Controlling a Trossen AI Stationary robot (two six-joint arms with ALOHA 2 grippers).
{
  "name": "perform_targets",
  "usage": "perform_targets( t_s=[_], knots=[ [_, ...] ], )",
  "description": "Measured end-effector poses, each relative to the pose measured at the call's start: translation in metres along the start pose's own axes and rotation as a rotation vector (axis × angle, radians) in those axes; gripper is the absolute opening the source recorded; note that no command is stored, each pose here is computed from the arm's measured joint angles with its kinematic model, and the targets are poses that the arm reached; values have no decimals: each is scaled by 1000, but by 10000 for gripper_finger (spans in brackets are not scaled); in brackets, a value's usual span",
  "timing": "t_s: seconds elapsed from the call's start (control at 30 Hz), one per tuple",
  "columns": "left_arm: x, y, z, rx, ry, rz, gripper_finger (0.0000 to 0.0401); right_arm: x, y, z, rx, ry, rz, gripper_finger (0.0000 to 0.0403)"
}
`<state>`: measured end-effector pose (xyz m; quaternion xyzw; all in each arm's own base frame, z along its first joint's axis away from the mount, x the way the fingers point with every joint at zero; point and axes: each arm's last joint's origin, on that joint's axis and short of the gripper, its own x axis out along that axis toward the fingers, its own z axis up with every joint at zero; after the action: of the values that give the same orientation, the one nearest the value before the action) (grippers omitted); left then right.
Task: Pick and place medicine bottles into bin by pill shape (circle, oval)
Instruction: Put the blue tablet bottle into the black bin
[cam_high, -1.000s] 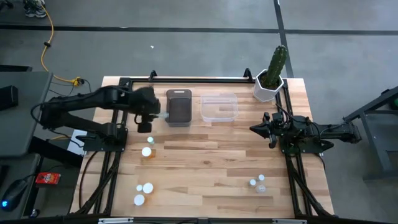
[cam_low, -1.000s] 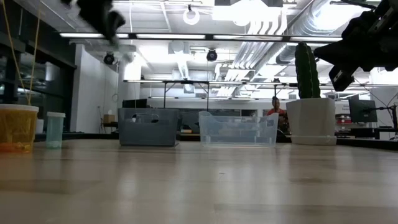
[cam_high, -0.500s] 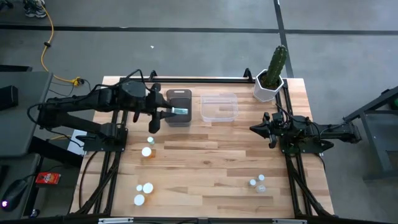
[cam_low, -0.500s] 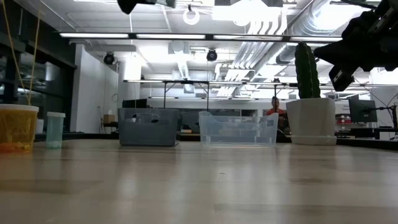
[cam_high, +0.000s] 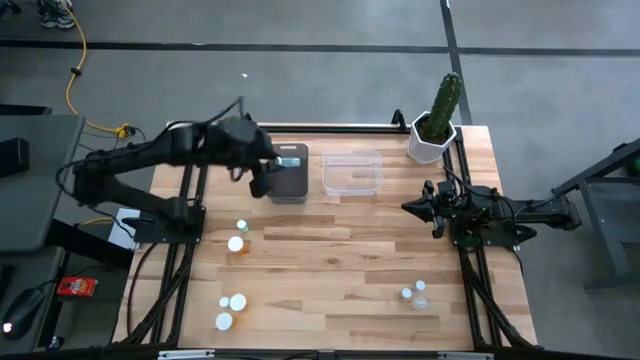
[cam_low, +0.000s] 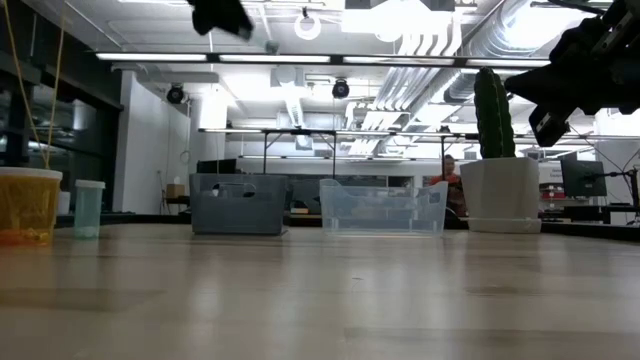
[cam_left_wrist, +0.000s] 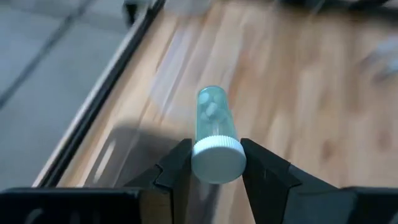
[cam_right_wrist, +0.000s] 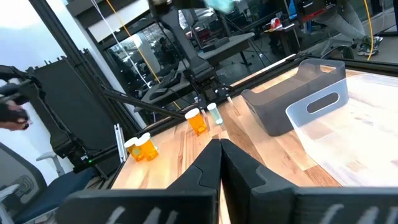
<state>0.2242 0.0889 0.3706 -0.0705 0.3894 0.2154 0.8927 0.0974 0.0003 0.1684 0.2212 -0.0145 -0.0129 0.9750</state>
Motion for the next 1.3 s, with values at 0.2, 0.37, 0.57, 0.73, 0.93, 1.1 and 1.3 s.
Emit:
perform_targets(
  t_s=[0.2,0.37,0.57,0.73,0.93,1.1,1.3],
  knots=[
    [58,28,2,7,439,86,115,0,0,0,0,0,0,0],
    [121,45,-6,60,612,105,115,0,0,0,0,0,0,0],
    [178,57,-21,98,735,87,115,0,0,0,0,0,0,0],
    [198,65,-31,134,805,82,115,0,0,0,0,0,0,0],
    [208,77,-37,172,839,105,115,0,0,0,0,0,0,0],
    [214,84,-42,204,872,120,115,0,0,0,0,0,0,0],
    [217,84,-43,253,883,101,115,0,0,0,0,0,0,0]
  ],
)
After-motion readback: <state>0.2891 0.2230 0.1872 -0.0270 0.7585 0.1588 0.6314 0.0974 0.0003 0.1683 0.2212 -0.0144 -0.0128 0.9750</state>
